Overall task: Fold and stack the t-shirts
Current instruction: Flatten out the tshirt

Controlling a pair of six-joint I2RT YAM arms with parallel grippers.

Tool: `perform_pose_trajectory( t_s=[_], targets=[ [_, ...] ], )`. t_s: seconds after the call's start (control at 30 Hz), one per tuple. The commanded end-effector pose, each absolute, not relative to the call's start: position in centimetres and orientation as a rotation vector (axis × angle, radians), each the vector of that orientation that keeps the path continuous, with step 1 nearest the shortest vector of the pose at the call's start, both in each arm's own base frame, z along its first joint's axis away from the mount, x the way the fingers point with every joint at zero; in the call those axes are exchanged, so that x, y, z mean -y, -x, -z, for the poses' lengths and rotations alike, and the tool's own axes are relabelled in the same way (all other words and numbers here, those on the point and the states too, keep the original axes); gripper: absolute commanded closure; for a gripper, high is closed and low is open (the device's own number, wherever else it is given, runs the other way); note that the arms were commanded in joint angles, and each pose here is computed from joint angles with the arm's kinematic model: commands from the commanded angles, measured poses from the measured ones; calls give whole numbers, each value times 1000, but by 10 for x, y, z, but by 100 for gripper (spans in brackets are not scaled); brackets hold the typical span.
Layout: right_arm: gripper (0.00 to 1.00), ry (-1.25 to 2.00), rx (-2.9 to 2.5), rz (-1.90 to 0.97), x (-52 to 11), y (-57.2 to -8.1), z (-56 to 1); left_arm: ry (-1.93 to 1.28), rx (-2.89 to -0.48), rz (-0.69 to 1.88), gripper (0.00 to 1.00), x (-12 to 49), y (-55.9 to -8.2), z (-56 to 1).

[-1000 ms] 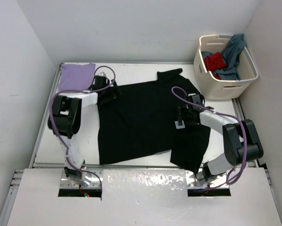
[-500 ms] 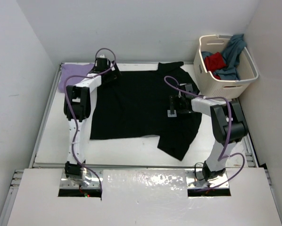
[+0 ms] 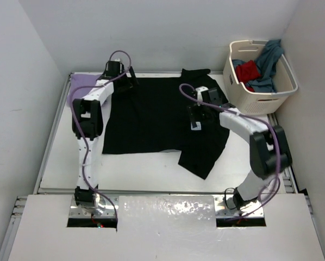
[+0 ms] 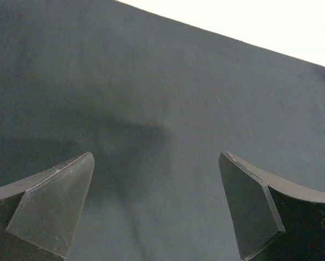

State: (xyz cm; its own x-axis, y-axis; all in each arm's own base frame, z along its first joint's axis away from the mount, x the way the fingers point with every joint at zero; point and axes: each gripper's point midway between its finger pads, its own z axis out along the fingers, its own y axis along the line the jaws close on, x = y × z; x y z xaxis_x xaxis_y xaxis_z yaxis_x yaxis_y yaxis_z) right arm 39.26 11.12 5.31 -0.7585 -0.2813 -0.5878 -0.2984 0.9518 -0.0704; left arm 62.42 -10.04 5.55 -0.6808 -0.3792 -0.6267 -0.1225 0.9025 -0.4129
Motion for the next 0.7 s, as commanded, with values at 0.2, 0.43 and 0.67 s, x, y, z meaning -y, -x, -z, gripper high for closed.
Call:
perform_pose_trajectory(
  t_s=[0.2,0.43,0.67],
  targets=[
    [1,698,-2394,-177,-204,-269,-77,373,-2073,388,0,76,-499,-220],
    [3,663,-2422,-179,-232,-222,-45,816,-2001,373,0,41,-350,-163],
    [23,572,-2439,-78,-236,-227,-24,859,-2150,312,0,35,-272,-105]
  ],
)
